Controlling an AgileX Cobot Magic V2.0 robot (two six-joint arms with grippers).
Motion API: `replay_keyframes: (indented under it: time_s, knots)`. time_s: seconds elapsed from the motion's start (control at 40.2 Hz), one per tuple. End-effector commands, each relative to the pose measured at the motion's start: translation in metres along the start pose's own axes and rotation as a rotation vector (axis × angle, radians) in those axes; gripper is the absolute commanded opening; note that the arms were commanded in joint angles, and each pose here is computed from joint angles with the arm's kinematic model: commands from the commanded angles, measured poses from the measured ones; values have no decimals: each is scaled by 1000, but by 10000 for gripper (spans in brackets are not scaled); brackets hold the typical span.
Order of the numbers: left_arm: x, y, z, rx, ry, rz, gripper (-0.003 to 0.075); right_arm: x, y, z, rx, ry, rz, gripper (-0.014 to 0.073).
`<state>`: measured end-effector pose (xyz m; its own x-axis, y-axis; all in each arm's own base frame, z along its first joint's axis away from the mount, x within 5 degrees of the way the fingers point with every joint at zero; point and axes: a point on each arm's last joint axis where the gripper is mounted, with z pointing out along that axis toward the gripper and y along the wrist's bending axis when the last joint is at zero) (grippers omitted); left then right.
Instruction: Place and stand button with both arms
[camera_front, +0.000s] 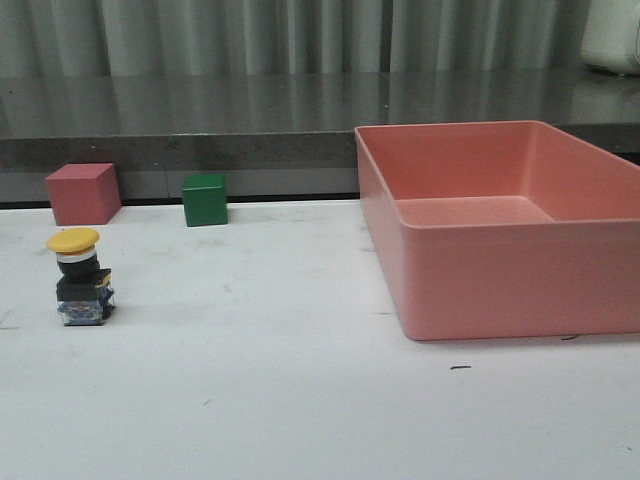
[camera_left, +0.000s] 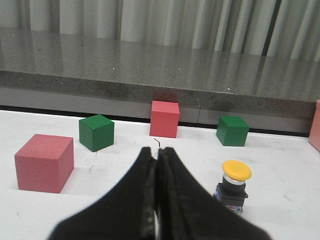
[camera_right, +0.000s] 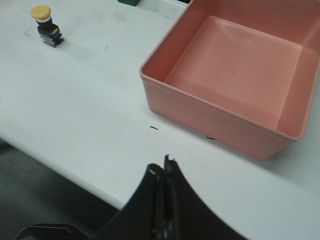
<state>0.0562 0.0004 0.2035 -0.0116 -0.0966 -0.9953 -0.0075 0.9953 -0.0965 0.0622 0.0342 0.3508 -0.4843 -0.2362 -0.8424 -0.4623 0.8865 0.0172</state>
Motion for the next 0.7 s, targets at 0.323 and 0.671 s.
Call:
replay_keyframes:
  time_s: [0.323,0.671]
  knots:
    - [-6,-1,-2,18,-103,1,-20,-11,-1,-4,9,-81,-4,-69]
    - [-6,-1,-2,16,-104,47,-20,-11,-1,-4,9,-81,-4,-69]
